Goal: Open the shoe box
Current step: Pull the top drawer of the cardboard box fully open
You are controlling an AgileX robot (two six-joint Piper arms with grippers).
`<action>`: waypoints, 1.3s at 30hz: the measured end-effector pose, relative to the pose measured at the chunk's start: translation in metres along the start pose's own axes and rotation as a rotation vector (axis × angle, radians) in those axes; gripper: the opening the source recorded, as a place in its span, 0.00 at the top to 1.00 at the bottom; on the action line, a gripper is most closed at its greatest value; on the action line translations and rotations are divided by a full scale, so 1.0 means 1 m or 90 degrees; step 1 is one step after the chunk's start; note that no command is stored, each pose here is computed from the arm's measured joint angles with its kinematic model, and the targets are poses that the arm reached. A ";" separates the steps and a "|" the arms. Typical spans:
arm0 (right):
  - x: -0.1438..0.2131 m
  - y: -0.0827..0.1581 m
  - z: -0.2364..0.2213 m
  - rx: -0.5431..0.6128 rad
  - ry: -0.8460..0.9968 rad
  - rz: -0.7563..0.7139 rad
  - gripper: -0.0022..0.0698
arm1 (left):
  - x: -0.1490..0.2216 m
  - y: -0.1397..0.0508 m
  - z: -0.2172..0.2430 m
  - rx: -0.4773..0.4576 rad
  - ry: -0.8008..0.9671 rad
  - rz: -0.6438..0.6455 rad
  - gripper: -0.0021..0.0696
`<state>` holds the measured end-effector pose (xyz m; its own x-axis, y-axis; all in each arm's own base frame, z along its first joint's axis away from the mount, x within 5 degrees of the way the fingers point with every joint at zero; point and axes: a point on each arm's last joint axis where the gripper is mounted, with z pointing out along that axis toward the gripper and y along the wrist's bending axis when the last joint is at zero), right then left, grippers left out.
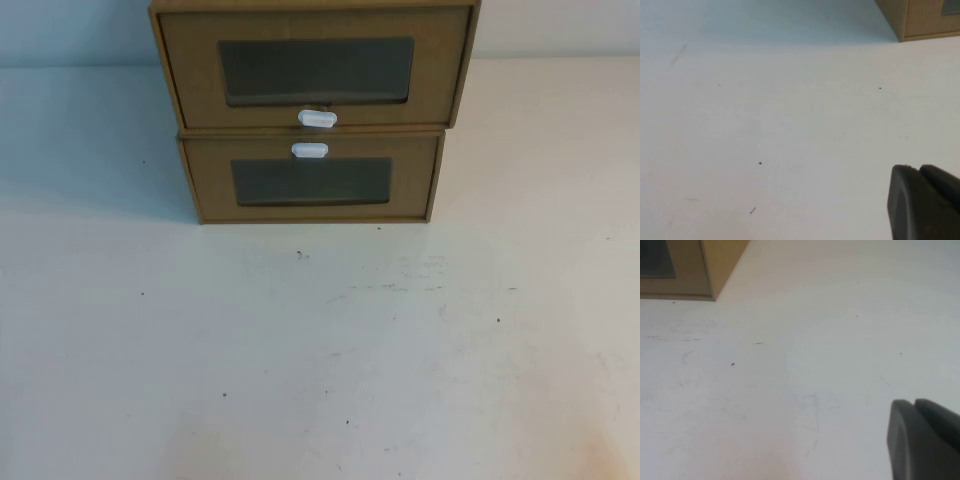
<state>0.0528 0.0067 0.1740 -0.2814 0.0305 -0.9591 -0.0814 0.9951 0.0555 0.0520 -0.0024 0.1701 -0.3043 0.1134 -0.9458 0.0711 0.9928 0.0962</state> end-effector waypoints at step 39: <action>0.000 0.000 0.000 0.000 0.000 0.000 0.99 | -0.002 0.000 0.000 0.000 -0.017 -0.007 0.98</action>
<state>0.0528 0.0067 0.1740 -0.2814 0.0305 -0.9591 -0.0814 0.9951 0.0555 0.0527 -0.0027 0.1724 -0.2800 0.1014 -0.9546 0.0682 0.9940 0.0855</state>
